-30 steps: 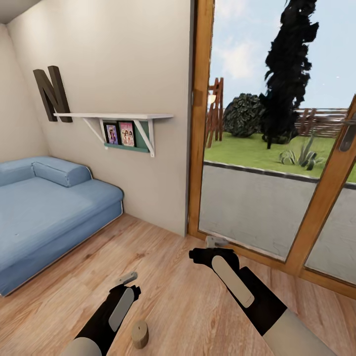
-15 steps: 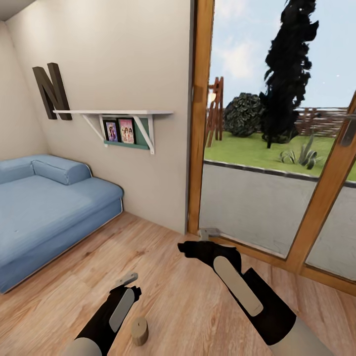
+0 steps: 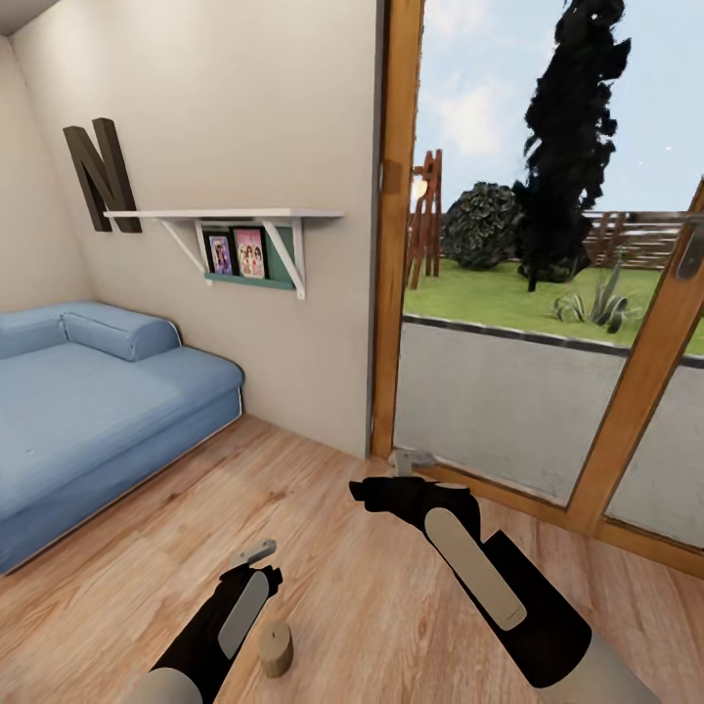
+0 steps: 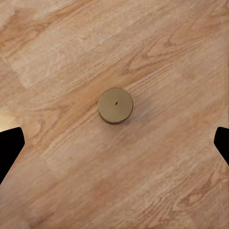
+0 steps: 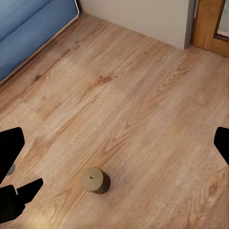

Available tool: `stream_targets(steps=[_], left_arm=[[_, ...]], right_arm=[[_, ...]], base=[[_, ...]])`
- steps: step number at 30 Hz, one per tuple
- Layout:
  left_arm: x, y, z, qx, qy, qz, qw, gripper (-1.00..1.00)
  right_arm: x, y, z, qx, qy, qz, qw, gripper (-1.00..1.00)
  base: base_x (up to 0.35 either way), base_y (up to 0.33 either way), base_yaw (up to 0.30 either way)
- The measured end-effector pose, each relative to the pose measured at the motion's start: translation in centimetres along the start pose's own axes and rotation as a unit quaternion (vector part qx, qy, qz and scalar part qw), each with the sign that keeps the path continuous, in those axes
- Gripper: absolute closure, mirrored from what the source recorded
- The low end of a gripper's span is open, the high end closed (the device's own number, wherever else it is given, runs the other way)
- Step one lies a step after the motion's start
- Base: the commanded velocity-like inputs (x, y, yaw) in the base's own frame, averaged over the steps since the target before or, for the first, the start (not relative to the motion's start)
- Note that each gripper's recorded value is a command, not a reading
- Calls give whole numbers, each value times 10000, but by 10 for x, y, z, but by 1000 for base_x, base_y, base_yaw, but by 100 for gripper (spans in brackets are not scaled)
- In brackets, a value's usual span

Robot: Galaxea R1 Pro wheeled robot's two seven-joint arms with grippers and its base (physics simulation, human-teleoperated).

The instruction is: Place each of the two pumpkins and all three candles from the living room inside a cabinet in the living room (use any cabinet), then make sure every cabinet is closed, and position the cauldron so it is next to a table in the living room.

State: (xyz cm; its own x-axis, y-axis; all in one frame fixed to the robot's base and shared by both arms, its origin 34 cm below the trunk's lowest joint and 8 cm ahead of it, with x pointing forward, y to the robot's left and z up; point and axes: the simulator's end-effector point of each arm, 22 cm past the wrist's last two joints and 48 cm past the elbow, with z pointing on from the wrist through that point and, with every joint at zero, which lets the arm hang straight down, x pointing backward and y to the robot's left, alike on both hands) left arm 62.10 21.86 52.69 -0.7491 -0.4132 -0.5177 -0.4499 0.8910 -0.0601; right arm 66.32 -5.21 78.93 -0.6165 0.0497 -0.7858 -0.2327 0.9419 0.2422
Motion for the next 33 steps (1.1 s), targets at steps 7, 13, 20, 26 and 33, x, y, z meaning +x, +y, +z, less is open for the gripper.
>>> stream_targets(steps=[7, 13, 20, 26, 33], left_arm=[[9, 3, 11, -7, -8, 8, 10000, -100], [17, 4, 21, -4, -9, 9, 10000, -100], [27, 5, 32, 7, -10, 16, 10000, -100], [36, 2, 40, 32, -42, 149, 9999, -100], [47, 3, 50, 40, -54, 188, 9998, -100]], right_arm=[[11, -4, 6, 6, -18, 16, 10000, -100], [22, -6, 11, 2, -21, 18, 10000, -100], [36, -9, 18, 2, -12, 20, 10000, -100], [47, -12, 23, 4, -9, 22, 10000, -100], [61, -15, 29, 3, -16, 24, 10000, -100]], base=[[0, 0, 0], [0, 0, 0], [0, 0, 0], [0, 0, 0], [0, 0, 0]])
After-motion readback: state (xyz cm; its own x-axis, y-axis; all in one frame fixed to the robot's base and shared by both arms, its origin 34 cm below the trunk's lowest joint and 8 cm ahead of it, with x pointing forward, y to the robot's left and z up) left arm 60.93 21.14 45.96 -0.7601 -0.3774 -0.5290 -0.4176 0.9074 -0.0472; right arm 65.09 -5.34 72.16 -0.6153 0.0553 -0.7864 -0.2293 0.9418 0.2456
